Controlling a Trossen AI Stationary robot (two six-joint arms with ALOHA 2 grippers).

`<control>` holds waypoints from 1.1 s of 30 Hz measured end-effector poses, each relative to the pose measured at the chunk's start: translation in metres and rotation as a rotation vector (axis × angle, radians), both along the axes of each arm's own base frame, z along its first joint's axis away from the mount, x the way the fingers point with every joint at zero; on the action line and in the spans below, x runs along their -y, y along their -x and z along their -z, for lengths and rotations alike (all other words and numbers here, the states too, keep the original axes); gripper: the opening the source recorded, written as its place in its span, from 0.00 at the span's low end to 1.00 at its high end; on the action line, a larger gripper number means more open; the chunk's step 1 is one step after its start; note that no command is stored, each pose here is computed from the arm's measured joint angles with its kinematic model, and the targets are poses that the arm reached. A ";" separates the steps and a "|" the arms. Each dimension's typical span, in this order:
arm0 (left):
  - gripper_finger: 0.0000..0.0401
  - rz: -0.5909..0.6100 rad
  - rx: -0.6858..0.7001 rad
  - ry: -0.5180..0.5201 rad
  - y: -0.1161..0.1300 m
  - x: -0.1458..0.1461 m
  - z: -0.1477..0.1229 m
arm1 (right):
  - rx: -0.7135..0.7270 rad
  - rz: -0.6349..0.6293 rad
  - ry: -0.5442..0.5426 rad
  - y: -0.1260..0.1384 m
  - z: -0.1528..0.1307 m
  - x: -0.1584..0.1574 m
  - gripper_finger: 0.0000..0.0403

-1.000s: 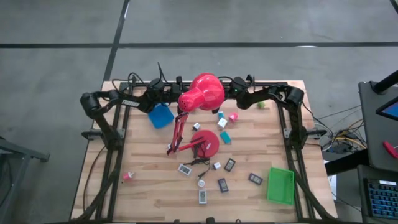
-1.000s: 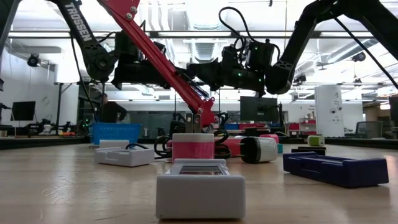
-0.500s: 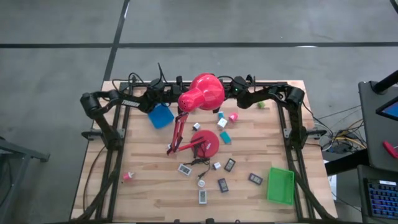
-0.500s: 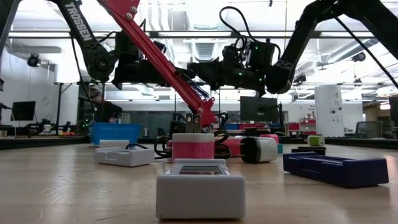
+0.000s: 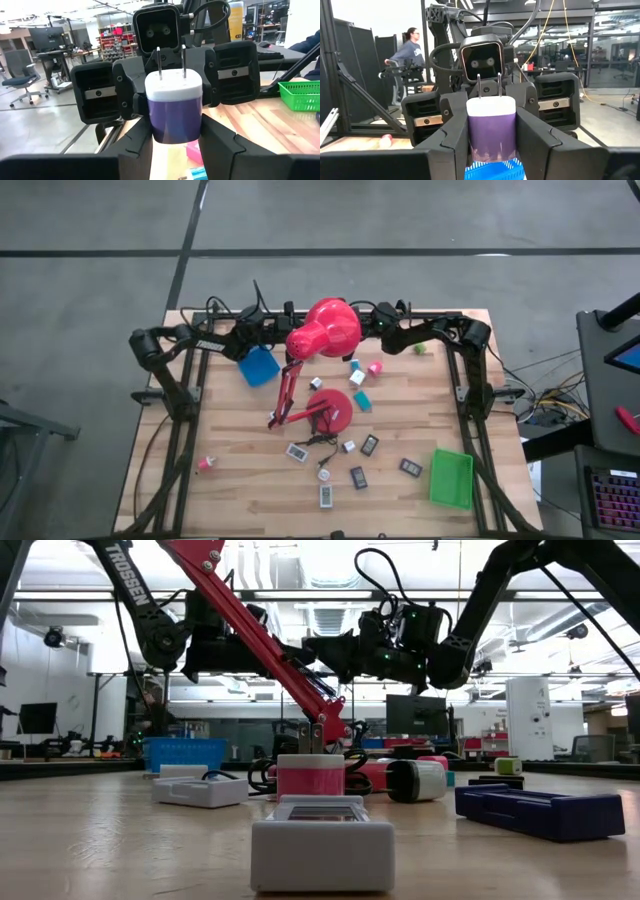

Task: Pick & Place Office items
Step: Put the purple charger adapter into the blue bin

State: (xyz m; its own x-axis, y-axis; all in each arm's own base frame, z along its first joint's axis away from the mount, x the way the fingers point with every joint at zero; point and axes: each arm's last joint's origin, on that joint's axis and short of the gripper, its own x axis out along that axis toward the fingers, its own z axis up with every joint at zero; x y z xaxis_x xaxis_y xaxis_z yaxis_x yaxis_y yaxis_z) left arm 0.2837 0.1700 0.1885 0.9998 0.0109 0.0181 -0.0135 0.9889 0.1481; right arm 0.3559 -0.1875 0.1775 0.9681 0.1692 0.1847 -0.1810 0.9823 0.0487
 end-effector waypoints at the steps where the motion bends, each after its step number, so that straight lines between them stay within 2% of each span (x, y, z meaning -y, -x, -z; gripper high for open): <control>1: 0.34 0.002 0.001 0.003 0.000 0.000 0.000 | 0.000 0.000 0.000 0.000 0.000 0.000 0.30; 6: 0.64 0.030 -0.001 0.032 -0.001 0.003 0.000 | 0.001 -0.012 0.003 -0.001 0.000 -0.002 0.30; 8: 0.72 0.033 -0.002 0.038 -0.002 0.004 0.000 | 0.002 -0.011 0.004 -0.001 -0.001 -0.002 0.30; 10: 0.75 0.035 -0.006 0.041 -0.002 0.004 0.001 | -0.001 -0.011 0.003 -0.001 0.000 -0.001 0.30; 22: 0.69 0.029 -0.014 0.041 -0.002 0.004 0.002 | -0.050 0.005 0.012 -0.002 0.006 0.000 0.30; 33: 0.68 0.043 -0.029 0.049 -0.002 0.005 0.004 | -0.107 0.010 0.006 0.001 0.013 0.003 0.30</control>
State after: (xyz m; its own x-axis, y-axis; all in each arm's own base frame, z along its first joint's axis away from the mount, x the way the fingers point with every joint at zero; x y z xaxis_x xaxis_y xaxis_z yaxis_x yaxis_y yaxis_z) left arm 0.2860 0.1653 0.1849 0.9995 -0.0316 -0.0099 0.0325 0.9946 0.0987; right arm 0.3551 -0.1901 0.1647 0.9838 0.1607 0.0796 -0.1658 0.9843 0.0611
